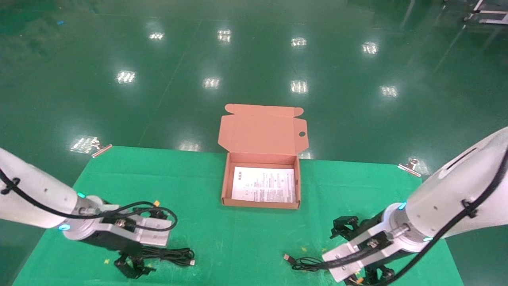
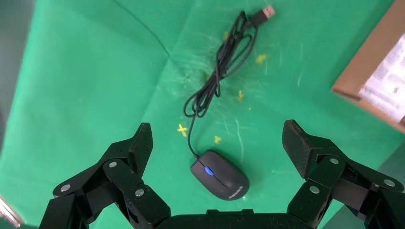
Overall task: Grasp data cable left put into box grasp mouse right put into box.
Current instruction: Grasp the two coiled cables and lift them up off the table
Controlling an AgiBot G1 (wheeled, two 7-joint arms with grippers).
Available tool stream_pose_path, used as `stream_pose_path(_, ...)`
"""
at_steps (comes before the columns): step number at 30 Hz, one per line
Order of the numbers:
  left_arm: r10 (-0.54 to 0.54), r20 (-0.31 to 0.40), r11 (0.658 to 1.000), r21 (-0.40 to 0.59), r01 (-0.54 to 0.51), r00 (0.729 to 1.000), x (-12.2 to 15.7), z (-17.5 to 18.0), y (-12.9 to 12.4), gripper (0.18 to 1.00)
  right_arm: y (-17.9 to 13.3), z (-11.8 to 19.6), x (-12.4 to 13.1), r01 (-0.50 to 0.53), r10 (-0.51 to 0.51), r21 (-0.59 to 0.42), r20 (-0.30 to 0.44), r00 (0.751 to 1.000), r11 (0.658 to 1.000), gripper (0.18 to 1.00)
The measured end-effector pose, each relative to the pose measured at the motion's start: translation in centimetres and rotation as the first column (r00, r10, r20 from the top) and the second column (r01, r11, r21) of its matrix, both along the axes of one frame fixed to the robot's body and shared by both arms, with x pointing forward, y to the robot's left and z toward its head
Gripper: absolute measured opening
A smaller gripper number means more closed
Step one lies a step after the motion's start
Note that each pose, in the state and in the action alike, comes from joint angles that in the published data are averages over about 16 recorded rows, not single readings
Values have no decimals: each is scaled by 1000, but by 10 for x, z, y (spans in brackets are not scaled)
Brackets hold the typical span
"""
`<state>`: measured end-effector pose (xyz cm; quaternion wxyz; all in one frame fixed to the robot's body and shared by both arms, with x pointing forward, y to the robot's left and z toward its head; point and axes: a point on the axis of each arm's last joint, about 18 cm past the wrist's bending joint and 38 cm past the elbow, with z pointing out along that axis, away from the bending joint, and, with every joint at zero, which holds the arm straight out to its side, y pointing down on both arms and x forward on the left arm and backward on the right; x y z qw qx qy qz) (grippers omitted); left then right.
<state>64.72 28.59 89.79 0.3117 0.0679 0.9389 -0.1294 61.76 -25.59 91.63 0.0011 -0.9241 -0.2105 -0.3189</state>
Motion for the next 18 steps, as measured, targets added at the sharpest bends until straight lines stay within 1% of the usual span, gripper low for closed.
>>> stream_pose_path(6, 72, -50, 997, -35, -74, 996, 16, -20, 10, 1001, 0, -21, 10, 61, -60, 73, -17, 998, 995, 1000)
stream_pose_path(11, 118, -80, 990, -71, -124, 990, 28, -33, 16, 1001, 0, -37, 20, 110, -104, 150, -49, 993, 983, 1000)
stream_pose_path(18, 165, -91, 979, -102, -174, 982, 44, -46, 21, 1001, -1, -56, 36, 165, -148, 229, -90, 985, 959, 1000)
